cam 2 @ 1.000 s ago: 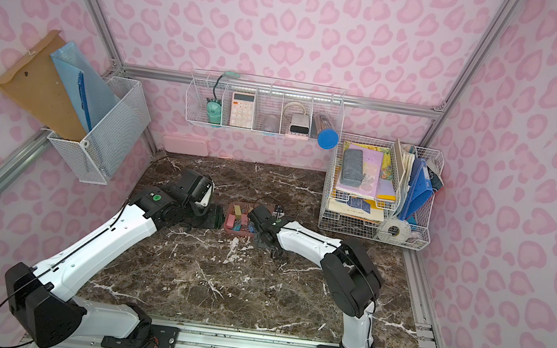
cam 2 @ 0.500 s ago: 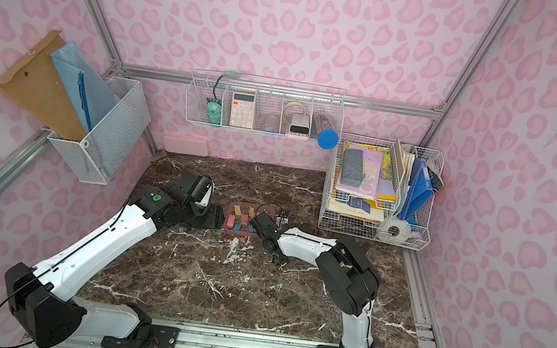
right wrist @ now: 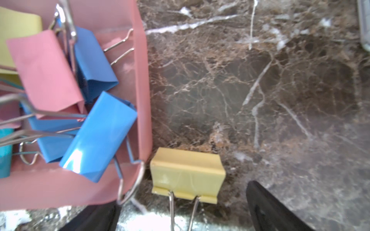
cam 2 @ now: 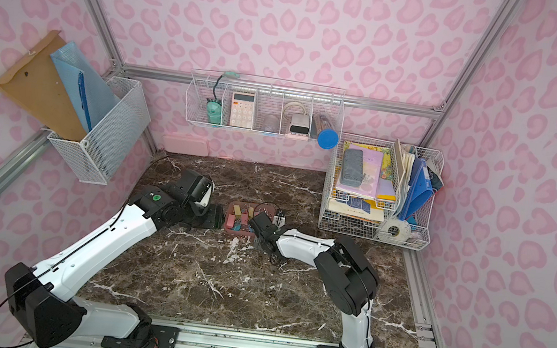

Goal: Put the binder clips in the storage box
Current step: Pick up the binder clip at the center of the board, then place the binder clip in the storage box.

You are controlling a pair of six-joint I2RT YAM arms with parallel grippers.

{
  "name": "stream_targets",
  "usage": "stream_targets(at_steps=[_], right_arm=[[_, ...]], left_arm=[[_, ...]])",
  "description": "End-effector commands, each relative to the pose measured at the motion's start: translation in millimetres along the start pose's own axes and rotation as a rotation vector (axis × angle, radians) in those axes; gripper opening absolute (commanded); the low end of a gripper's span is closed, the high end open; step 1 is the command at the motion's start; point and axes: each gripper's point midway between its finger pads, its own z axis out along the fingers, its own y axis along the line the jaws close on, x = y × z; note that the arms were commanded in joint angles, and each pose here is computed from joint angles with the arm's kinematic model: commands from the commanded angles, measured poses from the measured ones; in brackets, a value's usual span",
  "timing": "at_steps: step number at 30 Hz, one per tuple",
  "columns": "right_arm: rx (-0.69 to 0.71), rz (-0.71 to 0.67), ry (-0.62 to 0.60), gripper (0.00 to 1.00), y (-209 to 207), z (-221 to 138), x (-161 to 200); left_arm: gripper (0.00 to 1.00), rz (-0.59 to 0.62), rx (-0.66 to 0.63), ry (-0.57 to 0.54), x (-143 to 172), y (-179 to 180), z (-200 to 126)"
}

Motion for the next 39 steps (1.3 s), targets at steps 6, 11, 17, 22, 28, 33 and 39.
stream_targets(at_steps=[6, 11, 17, 22, 28, 33, 39], right_arm=[[0.067, 0.001, -0.006, 0.71, -13.3, 12.4, 3.4], [0.072, 0.005, -0.013, 0.55, -20.2, 11.1, 6.3], [0.044, 0.001, -0.059, 0.39, -25.9, -10.8, -1.9], [-0.030, 0.014, -0.199, 0.32, -26.8, -60.5, -40.7], [-0.231, -0.147, -0.361, 0.32, 15.7, -111.6, -95.0], [-0.310, -0.241, -0.316, 0.31, 45.3, -99.1, -116.7], [-0.394, -0.274, -0.212, 0.31, 75.6, -54.3, -132.8]], left_arm=[[0.68, 0.013, 0.008, -0.003, -0.8, -1.5, -3.1], [0.68, 0.012, 0.020, 0.007, 0.7, -3.8, -1.9], [0.69, 0.024, 0.041, -0.008, -0.2, -6.1, -9.1], [0.70, 0.023, 0.054, -0.036, -2.1, -6.6, -16.1], [0.73, 0.041, 0.141, -0.046, -3.3, -21.3, -23.0], [0.79, 0.044, 0.147, -0.062, -2.8, -20.3, -28.3], [0.99, 0.041, 0.132, -0.073, 1.1, -14.6, -31.4]])
